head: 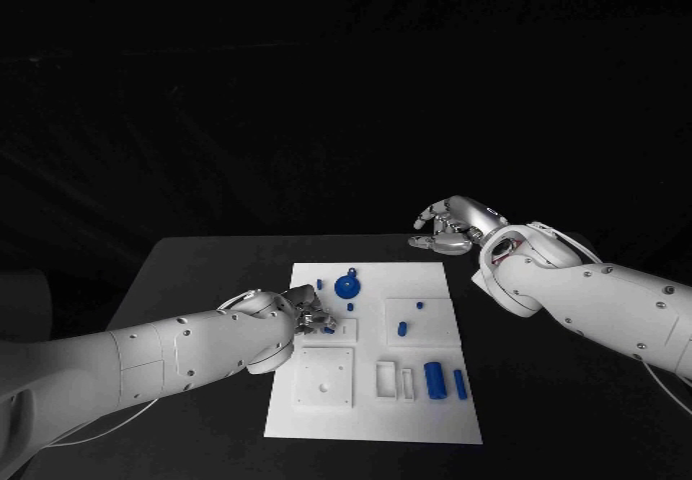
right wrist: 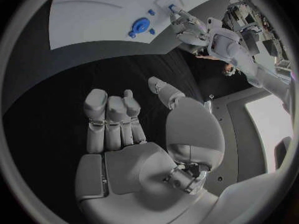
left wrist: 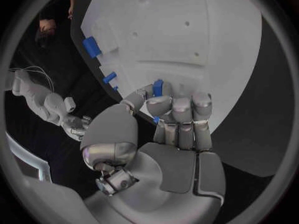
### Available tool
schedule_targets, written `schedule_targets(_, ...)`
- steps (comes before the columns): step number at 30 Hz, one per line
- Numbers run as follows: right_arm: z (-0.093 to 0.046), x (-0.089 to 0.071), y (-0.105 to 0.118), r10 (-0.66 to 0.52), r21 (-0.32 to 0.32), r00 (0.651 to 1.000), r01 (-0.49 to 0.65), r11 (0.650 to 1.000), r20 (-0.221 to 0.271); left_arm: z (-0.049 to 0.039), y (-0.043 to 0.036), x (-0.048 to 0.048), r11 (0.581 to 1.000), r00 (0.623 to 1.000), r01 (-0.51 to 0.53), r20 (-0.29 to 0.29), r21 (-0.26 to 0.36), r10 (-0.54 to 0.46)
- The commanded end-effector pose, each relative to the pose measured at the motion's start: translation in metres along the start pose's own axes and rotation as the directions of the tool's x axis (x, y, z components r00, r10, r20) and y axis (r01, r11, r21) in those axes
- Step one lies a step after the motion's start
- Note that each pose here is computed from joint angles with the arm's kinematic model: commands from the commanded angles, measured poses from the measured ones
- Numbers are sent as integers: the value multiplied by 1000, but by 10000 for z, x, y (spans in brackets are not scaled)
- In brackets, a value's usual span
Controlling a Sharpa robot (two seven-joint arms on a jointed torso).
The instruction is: Assemble the parts on the task board
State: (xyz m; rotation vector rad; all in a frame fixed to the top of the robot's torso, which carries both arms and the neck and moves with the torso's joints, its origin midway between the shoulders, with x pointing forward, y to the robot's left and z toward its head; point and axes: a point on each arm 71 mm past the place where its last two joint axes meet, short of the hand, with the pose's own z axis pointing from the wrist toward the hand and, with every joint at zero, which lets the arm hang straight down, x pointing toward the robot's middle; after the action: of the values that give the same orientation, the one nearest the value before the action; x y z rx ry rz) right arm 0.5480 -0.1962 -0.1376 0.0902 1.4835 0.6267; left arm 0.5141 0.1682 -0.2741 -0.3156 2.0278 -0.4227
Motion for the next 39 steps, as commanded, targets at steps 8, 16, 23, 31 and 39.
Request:
schedule_targets(8, 2, 10, 17, 1, -10, 1000, -1, 1000, -11, 3, -34, 49, 1000, 999, -5, -32, 13, 5)
schedule_targets(16, 5, 14, 23, 2, -11, 1000, -2, 1000, -12, 11, -40, 44, 1000, 1000, -2, -25, 14, 3)
schedule_targets(23, 4, 14, 21, 2, -10, 1000, -2, 1000, -13, 15, -29, 38, 1000, 1000, 0, -24, 10, 0)
schedule_targets(31, 4, 13, 17, 2, -9, 1000, -2, 1000, -14, 19, -25, 35, 1000, 1000, 0, -24, 8, 0)
schedule_targets(39, 0, 8, 9, 2, -7, 1000, -2, 1000, -13, 29, 6, 12, 1000, 1000, 5, -13, -1, -5)
